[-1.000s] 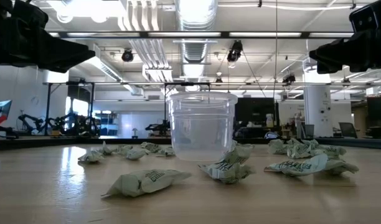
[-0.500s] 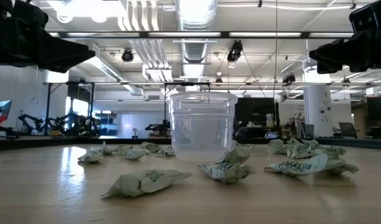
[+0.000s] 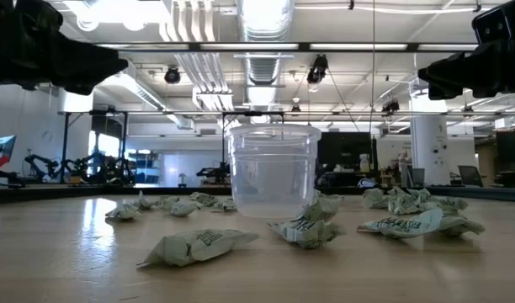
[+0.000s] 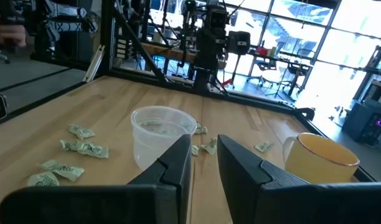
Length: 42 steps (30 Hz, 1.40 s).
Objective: Pick and place Stevia / Truvia into bins
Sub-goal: Put the green stevia packet into the transparent container
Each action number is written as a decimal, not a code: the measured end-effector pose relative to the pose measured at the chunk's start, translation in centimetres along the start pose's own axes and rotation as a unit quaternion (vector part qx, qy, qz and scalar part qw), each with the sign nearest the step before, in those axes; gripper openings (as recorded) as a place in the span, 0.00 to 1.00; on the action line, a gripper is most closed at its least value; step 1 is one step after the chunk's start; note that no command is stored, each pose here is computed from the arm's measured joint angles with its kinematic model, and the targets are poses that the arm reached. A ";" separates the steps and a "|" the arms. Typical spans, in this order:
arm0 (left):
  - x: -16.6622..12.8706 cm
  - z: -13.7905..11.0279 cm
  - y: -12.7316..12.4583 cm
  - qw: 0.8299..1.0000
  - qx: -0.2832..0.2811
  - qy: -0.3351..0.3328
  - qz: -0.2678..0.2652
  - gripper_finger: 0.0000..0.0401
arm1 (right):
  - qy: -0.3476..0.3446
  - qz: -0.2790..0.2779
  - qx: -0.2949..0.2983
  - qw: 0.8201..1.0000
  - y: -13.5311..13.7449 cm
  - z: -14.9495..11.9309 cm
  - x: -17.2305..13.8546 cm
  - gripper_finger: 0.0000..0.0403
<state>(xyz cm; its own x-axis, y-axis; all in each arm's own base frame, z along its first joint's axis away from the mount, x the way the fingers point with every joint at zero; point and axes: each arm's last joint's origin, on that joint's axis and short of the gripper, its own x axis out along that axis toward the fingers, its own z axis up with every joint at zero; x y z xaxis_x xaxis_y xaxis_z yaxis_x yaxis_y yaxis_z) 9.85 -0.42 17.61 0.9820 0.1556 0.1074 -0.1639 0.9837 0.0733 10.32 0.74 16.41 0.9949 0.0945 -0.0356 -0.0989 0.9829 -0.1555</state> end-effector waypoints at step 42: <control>1.8 -1.6 -0.1 0.991 0.054 0.094 0.079 0.47 | -0.101 -0.105 0.058 0.988 -1.0 2.5 1.8 0.17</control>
<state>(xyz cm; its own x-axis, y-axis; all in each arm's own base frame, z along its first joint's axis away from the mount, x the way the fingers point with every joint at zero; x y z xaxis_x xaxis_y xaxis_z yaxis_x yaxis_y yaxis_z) 11.76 -0.15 16.25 0.9419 0.3304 -0.0599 -0.3158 0.9323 0.1761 12.28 0.32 19.01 0.9783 -0.0948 0.1843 0.1008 0.9946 -0.0236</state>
